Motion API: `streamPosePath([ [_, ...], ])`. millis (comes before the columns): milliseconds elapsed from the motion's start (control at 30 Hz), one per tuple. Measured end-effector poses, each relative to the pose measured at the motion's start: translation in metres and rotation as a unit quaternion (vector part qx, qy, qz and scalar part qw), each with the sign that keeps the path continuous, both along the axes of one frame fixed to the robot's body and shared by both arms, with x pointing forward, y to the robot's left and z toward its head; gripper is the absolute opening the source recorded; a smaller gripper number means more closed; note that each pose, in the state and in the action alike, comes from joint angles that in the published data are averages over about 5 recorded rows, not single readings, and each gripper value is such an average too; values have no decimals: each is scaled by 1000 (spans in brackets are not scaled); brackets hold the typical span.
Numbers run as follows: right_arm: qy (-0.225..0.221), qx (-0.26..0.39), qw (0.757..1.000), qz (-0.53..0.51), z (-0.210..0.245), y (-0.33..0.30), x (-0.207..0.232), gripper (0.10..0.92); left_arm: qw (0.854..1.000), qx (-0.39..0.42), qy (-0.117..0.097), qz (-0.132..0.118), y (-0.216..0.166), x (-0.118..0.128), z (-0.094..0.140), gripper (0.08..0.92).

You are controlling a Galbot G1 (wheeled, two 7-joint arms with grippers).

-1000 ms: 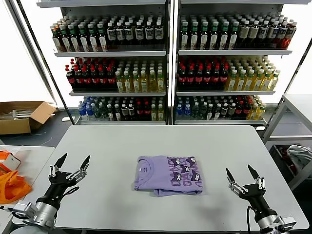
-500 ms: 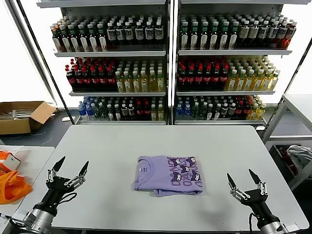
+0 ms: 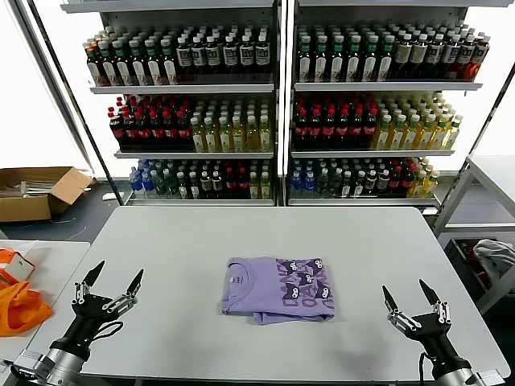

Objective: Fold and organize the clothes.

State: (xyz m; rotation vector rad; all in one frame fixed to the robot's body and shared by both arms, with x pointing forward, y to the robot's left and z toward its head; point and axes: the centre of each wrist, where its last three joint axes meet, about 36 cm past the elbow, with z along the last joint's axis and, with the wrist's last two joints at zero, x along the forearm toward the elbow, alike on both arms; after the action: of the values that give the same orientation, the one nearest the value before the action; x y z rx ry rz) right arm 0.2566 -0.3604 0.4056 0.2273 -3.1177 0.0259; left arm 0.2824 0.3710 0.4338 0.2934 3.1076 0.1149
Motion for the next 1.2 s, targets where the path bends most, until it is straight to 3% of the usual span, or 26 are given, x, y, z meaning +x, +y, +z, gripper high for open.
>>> streamPosePath([
  [467, -5, 1, 1000, 0, 4, -2, -7, 823, 1000, 3, 9, -8, 1, -4, 0, 822],
  [1200, -26, 14, 1000, -1, 7, -6, -4, 823, 1000, -8, 2, -4, 3, -1, 1, 823],
])
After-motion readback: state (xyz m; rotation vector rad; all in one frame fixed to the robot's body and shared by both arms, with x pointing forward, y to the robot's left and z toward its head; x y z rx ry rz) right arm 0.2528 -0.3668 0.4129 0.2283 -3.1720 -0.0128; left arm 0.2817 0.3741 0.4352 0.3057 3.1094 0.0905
